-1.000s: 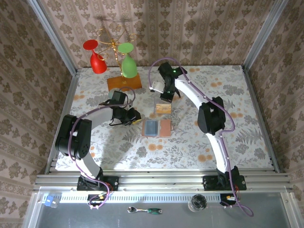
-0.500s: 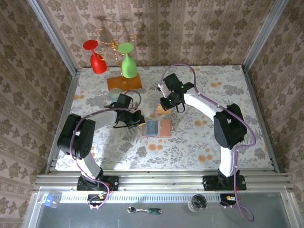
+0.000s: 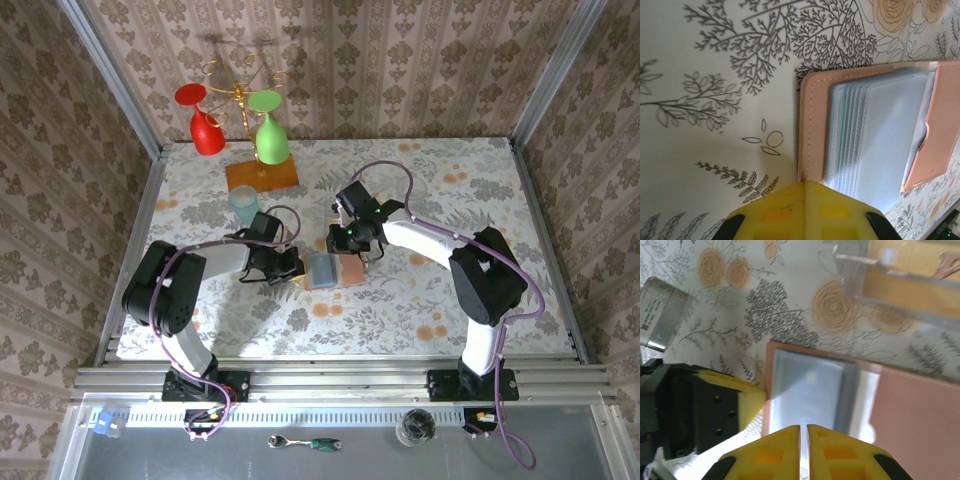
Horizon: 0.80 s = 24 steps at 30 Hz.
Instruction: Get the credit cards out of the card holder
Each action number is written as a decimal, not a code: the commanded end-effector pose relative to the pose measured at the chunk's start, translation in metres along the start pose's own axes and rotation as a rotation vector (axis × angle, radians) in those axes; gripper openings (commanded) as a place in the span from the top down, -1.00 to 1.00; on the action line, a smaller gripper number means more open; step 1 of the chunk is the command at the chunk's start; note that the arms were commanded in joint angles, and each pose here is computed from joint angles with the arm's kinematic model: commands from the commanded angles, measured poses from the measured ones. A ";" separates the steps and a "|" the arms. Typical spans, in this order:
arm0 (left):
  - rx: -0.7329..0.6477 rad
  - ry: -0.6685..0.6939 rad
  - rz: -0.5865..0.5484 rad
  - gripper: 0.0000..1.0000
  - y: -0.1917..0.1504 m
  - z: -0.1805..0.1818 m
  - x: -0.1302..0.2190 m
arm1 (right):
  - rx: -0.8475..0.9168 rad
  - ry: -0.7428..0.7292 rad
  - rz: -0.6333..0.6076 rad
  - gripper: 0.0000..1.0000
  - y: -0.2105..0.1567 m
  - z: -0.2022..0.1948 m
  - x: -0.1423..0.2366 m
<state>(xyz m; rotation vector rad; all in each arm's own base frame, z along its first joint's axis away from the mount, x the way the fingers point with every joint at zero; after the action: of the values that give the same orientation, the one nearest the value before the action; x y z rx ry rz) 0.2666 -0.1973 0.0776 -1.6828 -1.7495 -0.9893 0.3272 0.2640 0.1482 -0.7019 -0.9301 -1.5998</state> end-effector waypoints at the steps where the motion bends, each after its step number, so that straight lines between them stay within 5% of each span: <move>1: 0.024 0.023 0.009 0.99 -0.006 0.008 -0.005 | -0.079 0.055 0.033 0.75 -0.006 0.009 -0.006; 6: 0.009 0.022 -0.018 0.99 -0.002 0.003 0.003 | -0.099 0.049 0.054 0.62 -0.010 0.006 -0.014; 24: 0.033 0.007 0.015 1.00 -0.013 0.003 -0.006 | -0.105 0.019 0.067 0.60 -0.011 -0.002 -0.012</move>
<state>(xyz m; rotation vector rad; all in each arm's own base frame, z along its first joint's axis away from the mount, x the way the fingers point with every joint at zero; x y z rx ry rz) 0.2573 -0.2020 0.0769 -1.6860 -1.7677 -0.9680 0.3232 0.2740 0.1422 -0.7376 -0.8174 -1.6217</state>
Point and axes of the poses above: each hand's point on the last joint's axis, 136 mm out from that joint toward the fingers, its own x axis back along the fingers, its own z axis along the line the jaws close on, y = z × x, the point moved 7 cm from there along x, back along the fingers, and after that the axes turned 9 degrees about -x, right-handed, at the moved point
